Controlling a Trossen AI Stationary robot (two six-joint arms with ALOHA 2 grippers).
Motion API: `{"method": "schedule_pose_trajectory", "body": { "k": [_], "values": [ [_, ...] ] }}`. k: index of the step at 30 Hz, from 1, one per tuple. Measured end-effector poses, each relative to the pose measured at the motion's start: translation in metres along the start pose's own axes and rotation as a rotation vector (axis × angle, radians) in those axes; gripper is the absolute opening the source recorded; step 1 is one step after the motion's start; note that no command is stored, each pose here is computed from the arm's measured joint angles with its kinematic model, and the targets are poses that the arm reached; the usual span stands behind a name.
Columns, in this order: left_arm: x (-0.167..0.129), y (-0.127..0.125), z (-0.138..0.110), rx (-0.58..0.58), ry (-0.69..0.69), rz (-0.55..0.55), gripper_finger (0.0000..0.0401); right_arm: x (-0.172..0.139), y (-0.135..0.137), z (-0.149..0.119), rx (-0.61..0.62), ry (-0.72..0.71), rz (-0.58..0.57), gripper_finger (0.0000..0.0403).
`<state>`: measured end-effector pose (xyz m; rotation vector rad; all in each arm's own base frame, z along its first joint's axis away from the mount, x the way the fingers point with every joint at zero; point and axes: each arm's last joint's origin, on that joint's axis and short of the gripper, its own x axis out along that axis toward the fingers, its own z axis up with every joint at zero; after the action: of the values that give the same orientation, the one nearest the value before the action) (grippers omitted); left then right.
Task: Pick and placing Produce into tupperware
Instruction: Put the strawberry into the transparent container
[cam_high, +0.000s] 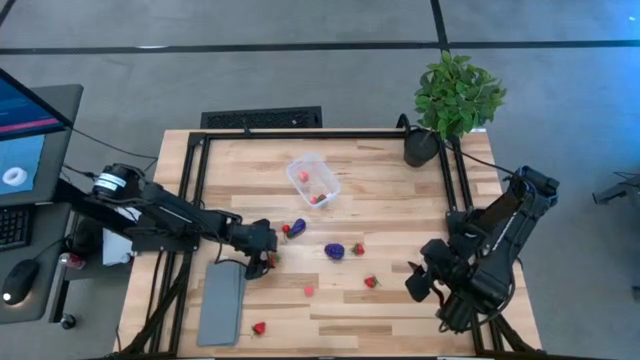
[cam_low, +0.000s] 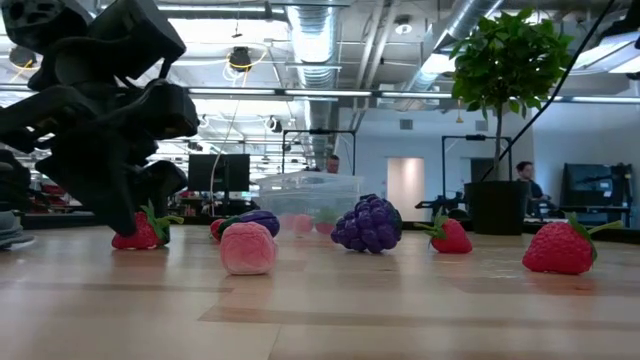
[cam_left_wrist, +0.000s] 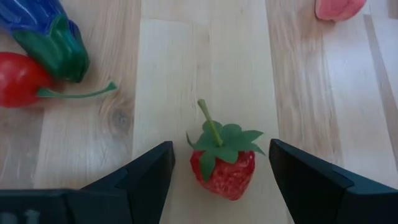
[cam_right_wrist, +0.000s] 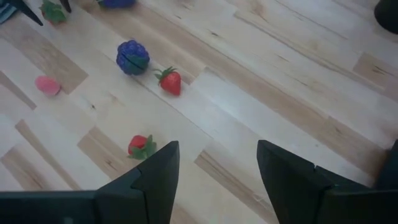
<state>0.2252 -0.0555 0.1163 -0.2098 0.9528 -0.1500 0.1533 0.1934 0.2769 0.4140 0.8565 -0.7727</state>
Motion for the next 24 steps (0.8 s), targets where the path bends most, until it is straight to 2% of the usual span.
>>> {"method": "schedule_pose_trajectory", "body": {
  "k": [11, 24],
  "values": [
    [0.0002, -0.0003, -0.0005, -0.003, 0.002, 0.008, 0.0257, -0.0008, -0.0005, -0.0010, -0.006, 0.000, 0.001, 0.0240],
    [0.0004, 0.0010, -0.0013, -0.008, 0.005, 0.032, 0.0165, -0.0008, -0.0008, -0.0009, -0.008, -0.001, -0.001, 0.0240]
  ]
}}
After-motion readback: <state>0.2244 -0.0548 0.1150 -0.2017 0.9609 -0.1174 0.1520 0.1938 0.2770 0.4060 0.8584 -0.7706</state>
